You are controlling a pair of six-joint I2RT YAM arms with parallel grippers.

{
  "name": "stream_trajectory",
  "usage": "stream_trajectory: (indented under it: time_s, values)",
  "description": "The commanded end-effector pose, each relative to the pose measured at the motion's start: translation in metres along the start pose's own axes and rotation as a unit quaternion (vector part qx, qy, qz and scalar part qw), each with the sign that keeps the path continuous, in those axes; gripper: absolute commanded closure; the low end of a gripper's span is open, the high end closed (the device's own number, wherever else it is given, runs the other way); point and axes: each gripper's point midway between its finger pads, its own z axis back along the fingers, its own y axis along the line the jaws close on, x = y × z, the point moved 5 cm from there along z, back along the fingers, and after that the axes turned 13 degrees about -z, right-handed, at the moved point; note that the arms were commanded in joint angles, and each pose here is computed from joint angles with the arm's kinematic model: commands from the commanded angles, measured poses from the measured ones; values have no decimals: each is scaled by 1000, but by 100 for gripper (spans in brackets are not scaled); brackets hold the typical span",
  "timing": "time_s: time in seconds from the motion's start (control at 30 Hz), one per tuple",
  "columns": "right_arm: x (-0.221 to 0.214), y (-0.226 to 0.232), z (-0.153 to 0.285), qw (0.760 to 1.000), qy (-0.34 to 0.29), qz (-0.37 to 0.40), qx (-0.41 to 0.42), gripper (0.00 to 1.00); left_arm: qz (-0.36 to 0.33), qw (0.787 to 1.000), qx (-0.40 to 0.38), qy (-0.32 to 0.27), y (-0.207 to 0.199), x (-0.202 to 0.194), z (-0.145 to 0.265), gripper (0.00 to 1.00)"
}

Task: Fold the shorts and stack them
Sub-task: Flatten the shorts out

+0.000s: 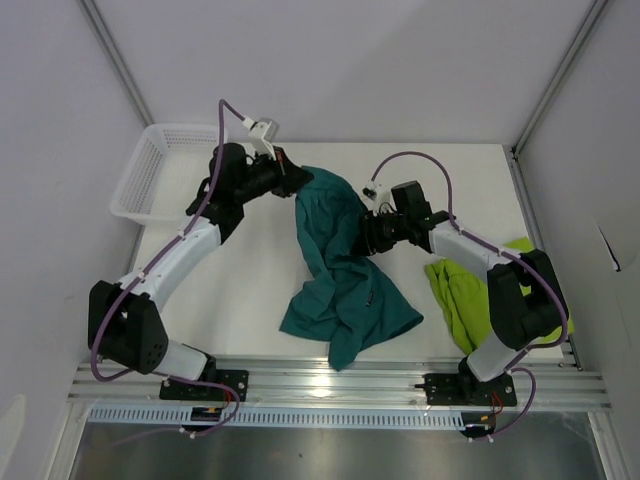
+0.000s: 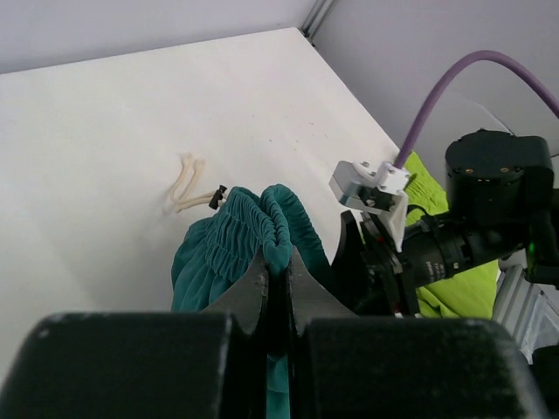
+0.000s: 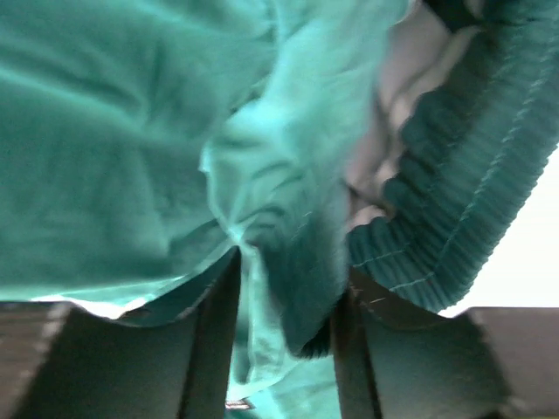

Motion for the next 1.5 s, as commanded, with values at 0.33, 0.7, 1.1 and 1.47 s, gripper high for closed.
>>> stream_trajectory:
  time_s: [0.33,0.7,1.1,1.47]
  values:
    - [-1,23,7,999,-5,-37,37,100,-42,999,19,-28,30,60,-31,100]
    - [62,148,107,962,-58,-53,260,100,-11,996,40,81,83,-37,-120,100]
    - [138,175,178,918,-169,-109,341,100,-66,990,13,124,38,-55,-132,57]
    - [149,131,187,929,-218,-146,261,100,-10,984,171,47,38,48,-14,1]
